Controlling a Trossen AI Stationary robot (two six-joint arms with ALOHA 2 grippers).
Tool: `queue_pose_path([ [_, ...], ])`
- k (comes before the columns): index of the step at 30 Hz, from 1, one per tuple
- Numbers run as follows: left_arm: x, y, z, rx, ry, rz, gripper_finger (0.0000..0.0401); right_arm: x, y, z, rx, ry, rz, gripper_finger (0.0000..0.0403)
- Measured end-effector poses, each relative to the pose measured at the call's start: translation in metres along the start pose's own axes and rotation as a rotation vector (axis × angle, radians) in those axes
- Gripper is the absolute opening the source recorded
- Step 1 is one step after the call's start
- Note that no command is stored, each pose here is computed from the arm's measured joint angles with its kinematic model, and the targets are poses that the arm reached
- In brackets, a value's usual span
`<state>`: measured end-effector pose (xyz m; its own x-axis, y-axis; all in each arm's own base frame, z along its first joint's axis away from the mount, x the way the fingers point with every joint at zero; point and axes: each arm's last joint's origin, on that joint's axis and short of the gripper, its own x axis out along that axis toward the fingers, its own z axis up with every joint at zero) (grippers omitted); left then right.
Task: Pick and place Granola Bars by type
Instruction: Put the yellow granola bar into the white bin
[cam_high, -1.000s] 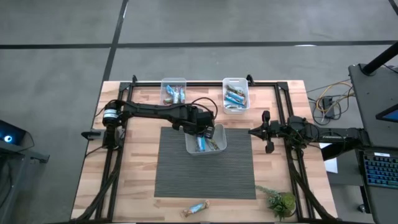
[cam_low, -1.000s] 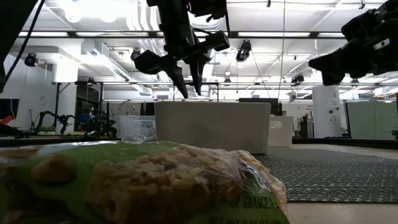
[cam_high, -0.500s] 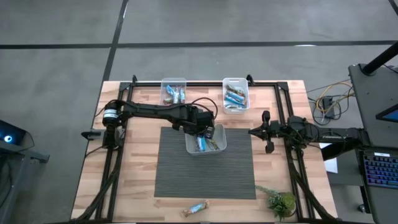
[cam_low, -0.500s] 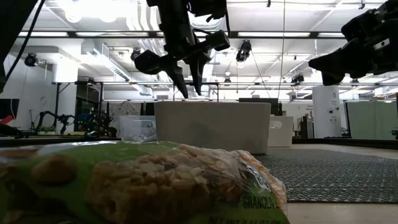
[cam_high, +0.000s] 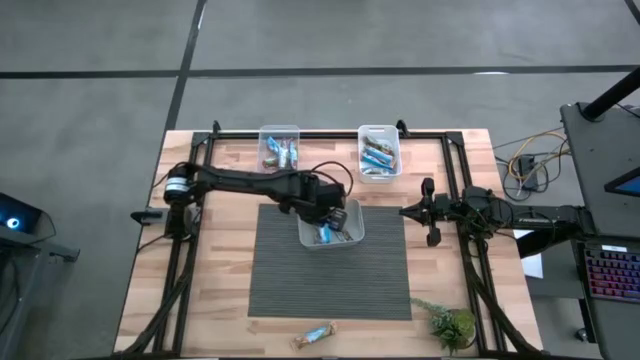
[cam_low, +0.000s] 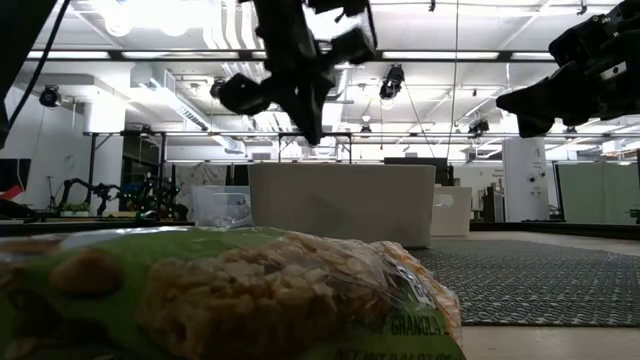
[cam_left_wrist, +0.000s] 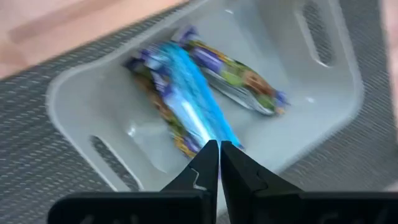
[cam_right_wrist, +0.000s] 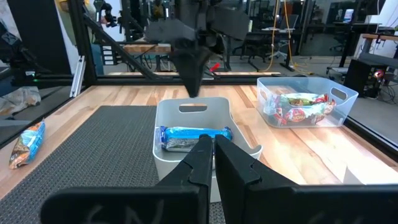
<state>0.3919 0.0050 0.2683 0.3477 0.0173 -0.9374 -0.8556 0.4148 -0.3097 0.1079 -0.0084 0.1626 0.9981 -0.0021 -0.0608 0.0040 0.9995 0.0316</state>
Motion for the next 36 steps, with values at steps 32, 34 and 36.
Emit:
queue_pose_path([
  [32, -0.084, -0.084, -0.173, 0.782, 0.020, -0.453, 0.0000, 0.000, 0.000, 0.000, 0.000, 0.000, 0.000, 0.0009],
  [34, -0.086, -0.083, -0.185, 0.853, 0.022, -0.465, 0.0000, 0.000, 0.000, 0.000, 0.000, 0.000, 0.000, 0.0009],
  [36, -0.088, -0.082, -0.197, 0.893, 0.030, -0.473, 0.0000, 0.000, 0.000, 0.000, 0.000, -0.001, 0.000, 0.0009],
])
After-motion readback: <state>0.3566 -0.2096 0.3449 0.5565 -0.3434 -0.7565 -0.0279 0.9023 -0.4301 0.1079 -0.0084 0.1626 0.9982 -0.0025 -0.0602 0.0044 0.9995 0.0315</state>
